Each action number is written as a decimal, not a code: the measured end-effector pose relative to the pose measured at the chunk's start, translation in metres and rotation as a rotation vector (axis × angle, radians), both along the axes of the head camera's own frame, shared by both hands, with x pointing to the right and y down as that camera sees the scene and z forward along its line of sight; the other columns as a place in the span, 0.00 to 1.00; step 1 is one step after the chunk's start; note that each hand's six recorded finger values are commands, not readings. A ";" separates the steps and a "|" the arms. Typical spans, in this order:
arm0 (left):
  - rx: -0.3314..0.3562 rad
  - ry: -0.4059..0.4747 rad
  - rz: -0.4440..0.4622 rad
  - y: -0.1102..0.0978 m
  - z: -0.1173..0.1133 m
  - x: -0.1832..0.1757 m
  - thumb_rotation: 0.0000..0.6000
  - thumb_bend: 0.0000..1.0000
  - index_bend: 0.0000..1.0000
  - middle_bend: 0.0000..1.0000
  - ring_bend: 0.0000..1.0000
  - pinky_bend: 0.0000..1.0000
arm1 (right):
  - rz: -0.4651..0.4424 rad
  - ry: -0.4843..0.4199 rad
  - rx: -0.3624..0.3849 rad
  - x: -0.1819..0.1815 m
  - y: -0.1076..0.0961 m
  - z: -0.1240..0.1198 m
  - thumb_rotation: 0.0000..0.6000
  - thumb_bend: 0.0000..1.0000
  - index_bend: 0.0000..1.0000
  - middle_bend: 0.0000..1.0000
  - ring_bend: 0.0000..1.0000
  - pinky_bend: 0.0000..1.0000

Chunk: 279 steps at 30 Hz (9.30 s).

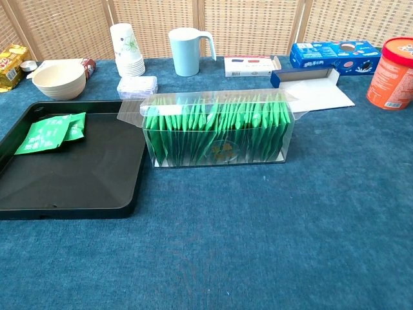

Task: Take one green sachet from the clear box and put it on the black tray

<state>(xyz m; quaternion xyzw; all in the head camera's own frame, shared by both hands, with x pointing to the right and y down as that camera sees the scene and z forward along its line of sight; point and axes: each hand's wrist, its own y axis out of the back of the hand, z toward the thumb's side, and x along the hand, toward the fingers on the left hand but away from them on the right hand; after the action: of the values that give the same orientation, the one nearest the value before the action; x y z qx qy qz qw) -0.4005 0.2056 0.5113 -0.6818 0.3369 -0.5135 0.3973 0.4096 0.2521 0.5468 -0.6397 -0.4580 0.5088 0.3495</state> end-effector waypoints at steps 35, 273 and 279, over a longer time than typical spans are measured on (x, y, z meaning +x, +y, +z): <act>-0.143 0.045 0.508 -0.097 0.099 0.250 1.00 0.25 0.07 0.00 0.00 0.19 | 0.080 0.009 0.009 0.017 0.000 -0.003 1.00 0.35 0.00 0.03 0.00 0.05; -0.016 -0.229 0.771 -0.135 0.144 0.330 1.00 0.26 0.40 0.00 0.00 0.12 | 0.270 -0.035 -0.030 0.061 0.040 0.007 1.00 0.35 0.00 0.03 0.00 0.05; -0.019 -0.262 0.788 -0.133 0.146 0.328 1.00 0.26 0.38 0.00 0.00 0.11 | 0.273 -0.037 -0.027 0.061 0.042 0.007 1.00 0.35 0.00 0.03 0.00 0.05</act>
<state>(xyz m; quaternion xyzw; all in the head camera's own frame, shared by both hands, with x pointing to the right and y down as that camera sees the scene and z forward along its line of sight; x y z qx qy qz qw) -0.0726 0.0730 0.6573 -0.6911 -0.0082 -0.4078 0.5967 0.4705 0.2939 0.5542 -0.5852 -0.5401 0.5462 0.2597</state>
